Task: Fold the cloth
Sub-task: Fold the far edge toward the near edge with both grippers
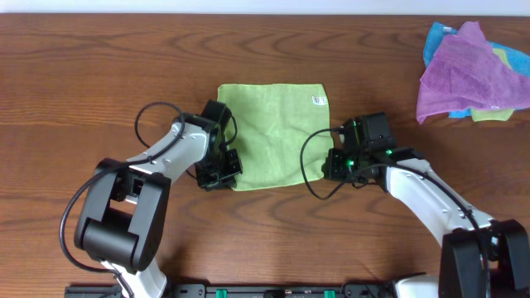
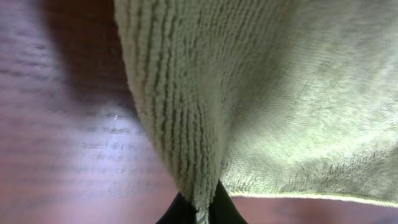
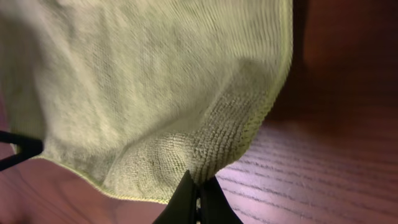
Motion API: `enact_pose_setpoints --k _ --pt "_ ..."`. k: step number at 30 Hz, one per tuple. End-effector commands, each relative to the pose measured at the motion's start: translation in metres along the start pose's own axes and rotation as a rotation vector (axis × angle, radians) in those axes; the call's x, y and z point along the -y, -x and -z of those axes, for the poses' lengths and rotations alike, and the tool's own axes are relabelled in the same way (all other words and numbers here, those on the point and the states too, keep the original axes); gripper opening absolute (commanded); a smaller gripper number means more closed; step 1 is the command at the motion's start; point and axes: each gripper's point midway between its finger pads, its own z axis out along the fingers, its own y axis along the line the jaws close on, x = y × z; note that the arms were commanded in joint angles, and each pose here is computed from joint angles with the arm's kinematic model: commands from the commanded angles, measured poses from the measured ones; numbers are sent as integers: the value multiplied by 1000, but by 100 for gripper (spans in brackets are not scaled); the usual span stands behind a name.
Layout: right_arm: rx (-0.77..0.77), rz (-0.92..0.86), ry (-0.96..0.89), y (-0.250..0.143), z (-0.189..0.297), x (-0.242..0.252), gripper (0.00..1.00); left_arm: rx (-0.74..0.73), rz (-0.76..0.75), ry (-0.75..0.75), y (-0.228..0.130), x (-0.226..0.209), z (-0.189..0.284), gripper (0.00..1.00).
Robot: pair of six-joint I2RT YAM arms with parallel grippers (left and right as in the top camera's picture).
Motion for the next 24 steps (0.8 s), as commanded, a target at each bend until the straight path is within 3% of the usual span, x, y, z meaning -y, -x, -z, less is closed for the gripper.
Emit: enact_pose_setpoints --k 1,9,24 --pt "15 23 -10 7 2 -3 1 54 -3 11 16 9 15 6" --pt "82 47 -2 24 3 -7 1 170 -23 35 43 18 36 6" --pt "344 118 -49 83 16 -10 1 421 -71 -80 99 52 54 6"
